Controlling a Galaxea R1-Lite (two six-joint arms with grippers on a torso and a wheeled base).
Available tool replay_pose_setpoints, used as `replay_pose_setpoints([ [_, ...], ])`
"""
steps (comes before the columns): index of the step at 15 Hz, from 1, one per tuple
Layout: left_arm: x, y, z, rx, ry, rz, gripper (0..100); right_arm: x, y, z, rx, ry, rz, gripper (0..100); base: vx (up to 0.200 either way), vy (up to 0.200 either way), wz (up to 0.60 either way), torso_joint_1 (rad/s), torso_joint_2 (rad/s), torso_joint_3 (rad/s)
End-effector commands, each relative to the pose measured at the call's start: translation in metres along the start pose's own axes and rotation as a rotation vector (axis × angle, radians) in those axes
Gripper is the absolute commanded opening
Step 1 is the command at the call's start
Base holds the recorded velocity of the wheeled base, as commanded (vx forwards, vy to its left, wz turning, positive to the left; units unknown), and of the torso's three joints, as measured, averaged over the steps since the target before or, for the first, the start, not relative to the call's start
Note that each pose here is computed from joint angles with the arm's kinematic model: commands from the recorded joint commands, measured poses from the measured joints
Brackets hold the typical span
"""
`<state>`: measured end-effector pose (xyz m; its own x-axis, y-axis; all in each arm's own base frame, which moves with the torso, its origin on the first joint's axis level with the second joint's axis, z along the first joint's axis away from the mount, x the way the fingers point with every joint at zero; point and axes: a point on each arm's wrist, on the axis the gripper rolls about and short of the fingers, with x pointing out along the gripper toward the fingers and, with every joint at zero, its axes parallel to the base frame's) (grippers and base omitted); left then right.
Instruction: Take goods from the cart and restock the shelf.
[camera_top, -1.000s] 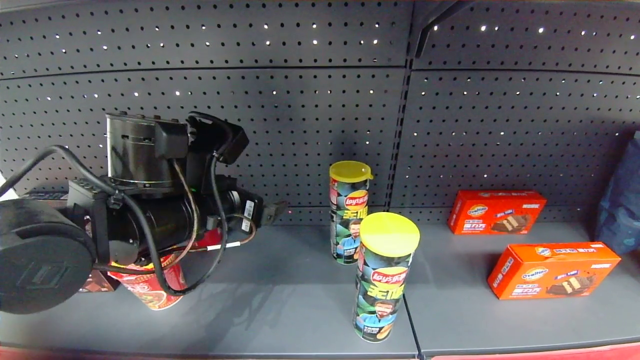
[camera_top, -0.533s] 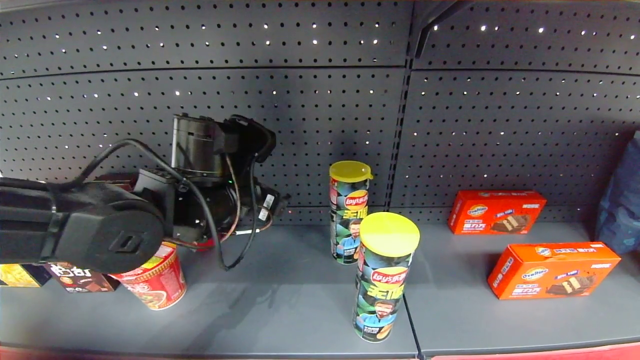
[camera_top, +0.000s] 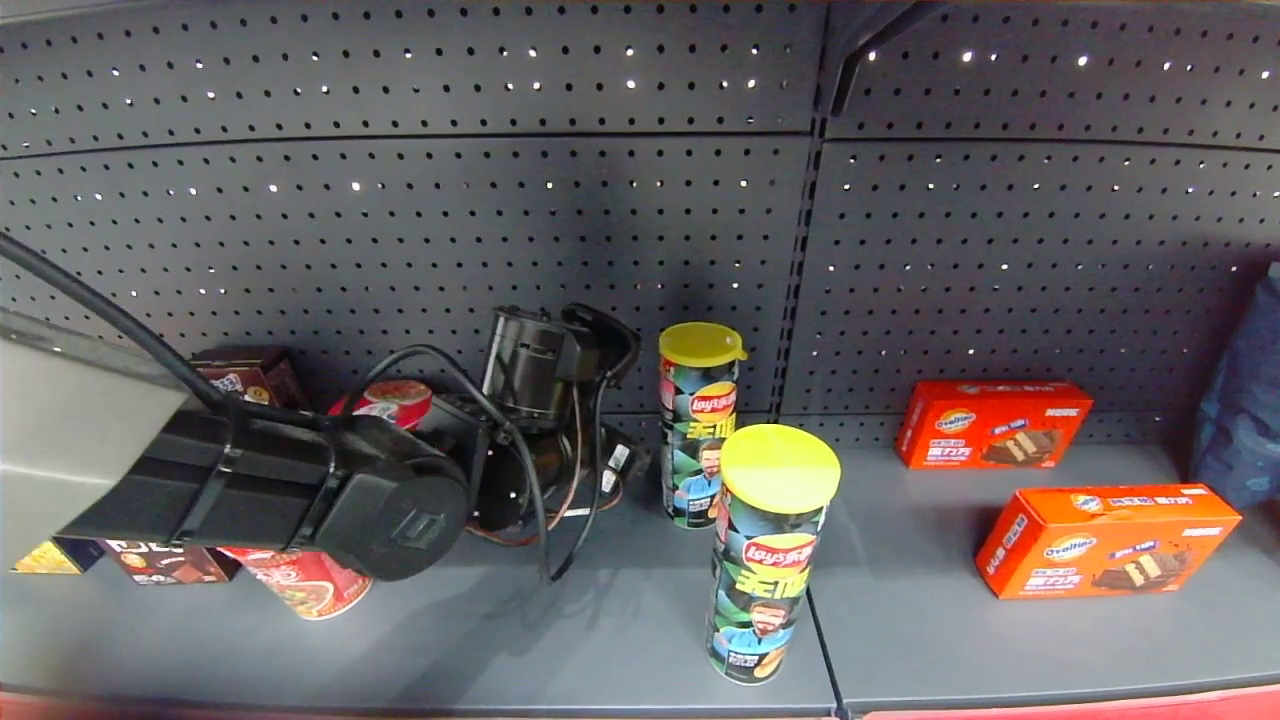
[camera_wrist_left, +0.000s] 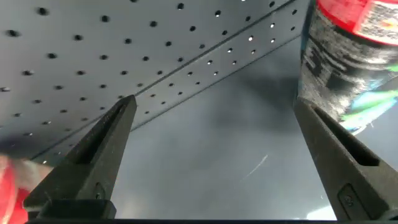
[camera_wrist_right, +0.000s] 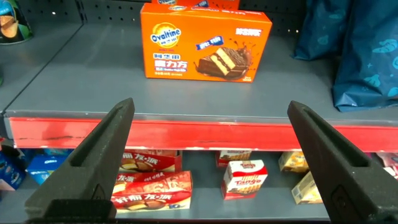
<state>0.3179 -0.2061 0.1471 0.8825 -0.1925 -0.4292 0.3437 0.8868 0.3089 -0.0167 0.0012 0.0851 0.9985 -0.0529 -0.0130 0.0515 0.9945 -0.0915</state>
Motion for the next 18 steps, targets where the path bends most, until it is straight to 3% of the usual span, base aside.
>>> replay_pose_setpoints([
  [1, 0.013, -0.005, -0.012, 0.017, 0.041, -0.002, 100, 0.000, 0.000, 0.000, 0.000, 0.001, 0.001, 100, 0.000, 0.000, 0.00, 0.000, 0.00, 0.000],
  [7, 0.035, -0.012, -0.023, 0.026, 0.072, 0.000, 100, 0.000, 0.000, 0.000, 0.000, 0.001, 0.001, 100, 0.000, 0.000, 0.00, 0.000, 0.00, 0.000],
  [12, 0.049, -0.008, -0.021, 0.012, 0.056, 0.019, 100, 0.000, 0.000, 0.000, 0.000, -0.001, -0.001, 100, 0.000, 0.000, 0.00, 0.000, 0.00, 0.000],
  [18, 0.060, -0.011, -0.013, -0.016, -0.012, 0.027, 100, 0.000, 0.000, 0.000, 0.000, 0.001, -0.001, 100, 0.000, 0.000, 0.00, 0.000, 0.00, 0.000],
])
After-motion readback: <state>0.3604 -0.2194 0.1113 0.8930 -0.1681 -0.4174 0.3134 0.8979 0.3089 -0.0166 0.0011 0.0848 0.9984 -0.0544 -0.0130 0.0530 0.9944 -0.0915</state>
